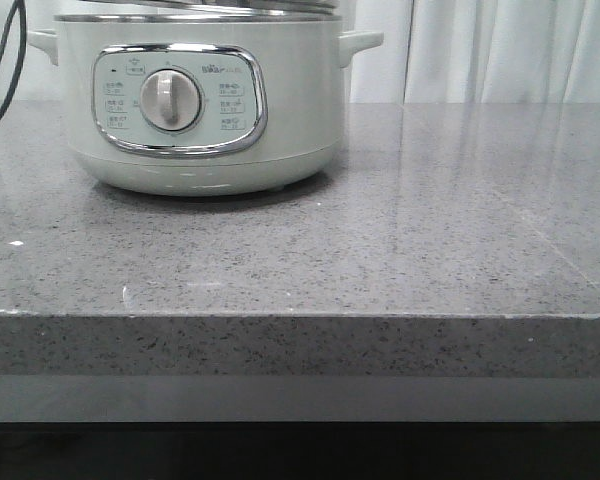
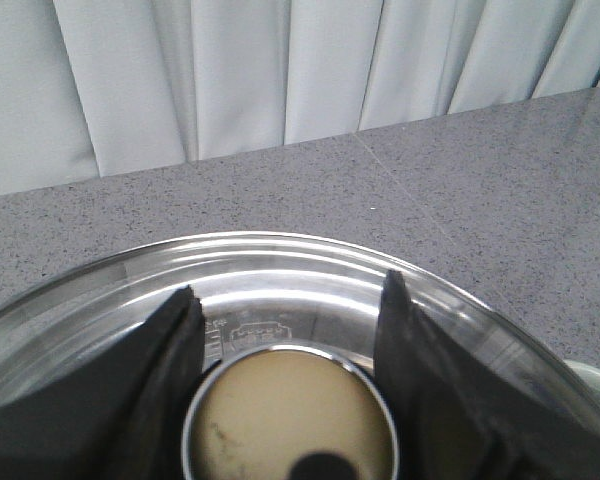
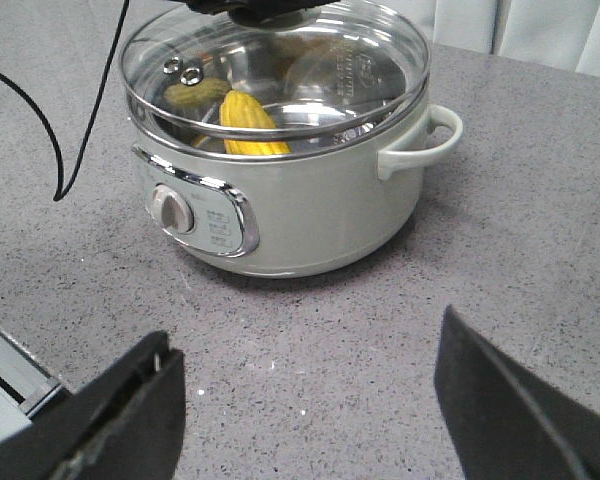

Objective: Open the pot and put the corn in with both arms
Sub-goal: 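Lower the glass lid back onto the pot with the left gripper, then release the lid knob and raise the left gripper away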

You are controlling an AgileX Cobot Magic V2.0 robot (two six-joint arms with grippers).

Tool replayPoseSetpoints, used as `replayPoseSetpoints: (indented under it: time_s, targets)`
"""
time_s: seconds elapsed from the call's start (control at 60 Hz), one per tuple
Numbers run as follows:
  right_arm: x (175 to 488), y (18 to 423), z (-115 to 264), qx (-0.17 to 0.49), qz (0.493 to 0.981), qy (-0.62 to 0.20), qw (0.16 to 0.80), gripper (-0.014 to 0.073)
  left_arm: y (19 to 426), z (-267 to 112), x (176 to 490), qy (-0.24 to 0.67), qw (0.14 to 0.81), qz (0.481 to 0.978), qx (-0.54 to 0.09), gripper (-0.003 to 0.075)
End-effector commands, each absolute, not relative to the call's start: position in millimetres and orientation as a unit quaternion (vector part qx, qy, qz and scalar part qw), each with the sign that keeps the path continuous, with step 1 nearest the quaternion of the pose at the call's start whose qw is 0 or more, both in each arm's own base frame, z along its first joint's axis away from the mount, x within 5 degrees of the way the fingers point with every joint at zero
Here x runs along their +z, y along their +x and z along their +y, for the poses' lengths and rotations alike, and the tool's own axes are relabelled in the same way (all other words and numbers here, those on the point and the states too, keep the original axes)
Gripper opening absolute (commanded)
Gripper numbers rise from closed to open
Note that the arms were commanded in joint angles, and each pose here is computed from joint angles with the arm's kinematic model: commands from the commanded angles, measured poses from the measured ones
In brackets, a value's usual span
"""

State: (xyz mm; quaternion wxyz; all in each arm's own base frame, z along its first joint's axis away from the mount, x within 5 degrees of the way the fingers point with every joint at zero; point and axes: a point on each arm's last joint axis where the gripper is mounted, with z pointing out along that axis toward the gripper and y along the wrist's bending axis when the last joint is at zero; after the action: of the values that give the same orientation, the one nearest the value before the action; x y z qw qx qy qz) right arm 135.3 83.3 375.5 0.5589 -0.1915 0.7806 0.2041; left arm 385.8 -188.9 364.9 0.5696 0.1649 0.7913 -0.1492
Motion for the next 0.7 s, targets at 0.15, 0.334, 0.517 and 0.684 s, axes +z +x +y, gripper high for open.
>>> replayPoseSetpoints:
  time_s: [0.15, 0.334, 0.517, 0.684]
  targets:
    - [393.1, 135.2, 81.2, 0.211, 0.748, -0.178, 0.604, 0.0541, 374.3, -184.5, 416.6, 0.146, 0.656, 0.719, -0.175, 0.0207]
    - [393.1, 135.2, 81.2, 0.211, 0.748, -0.178, 0.604, 0.0541, 374.0, -184.7, 414.7, 0.142, 0.647, 0.727, -0.179, 0.0232]
    - [393.1, 135.2, 81.2, 0.211, 0.748, -0.178, 0.604, 0.0541, 373.9, -184.7, 413.7, 0.143, 0.643, 0.731, -0.178, 0.0403]
    - [393.1, 135.2, 81.2, 0.211, 0.748, -0.178, 0.604, 0.0541, 373.9, -184.7, 413.7, 0.143, 0.643, 0.731, -0.178, 0.0467]
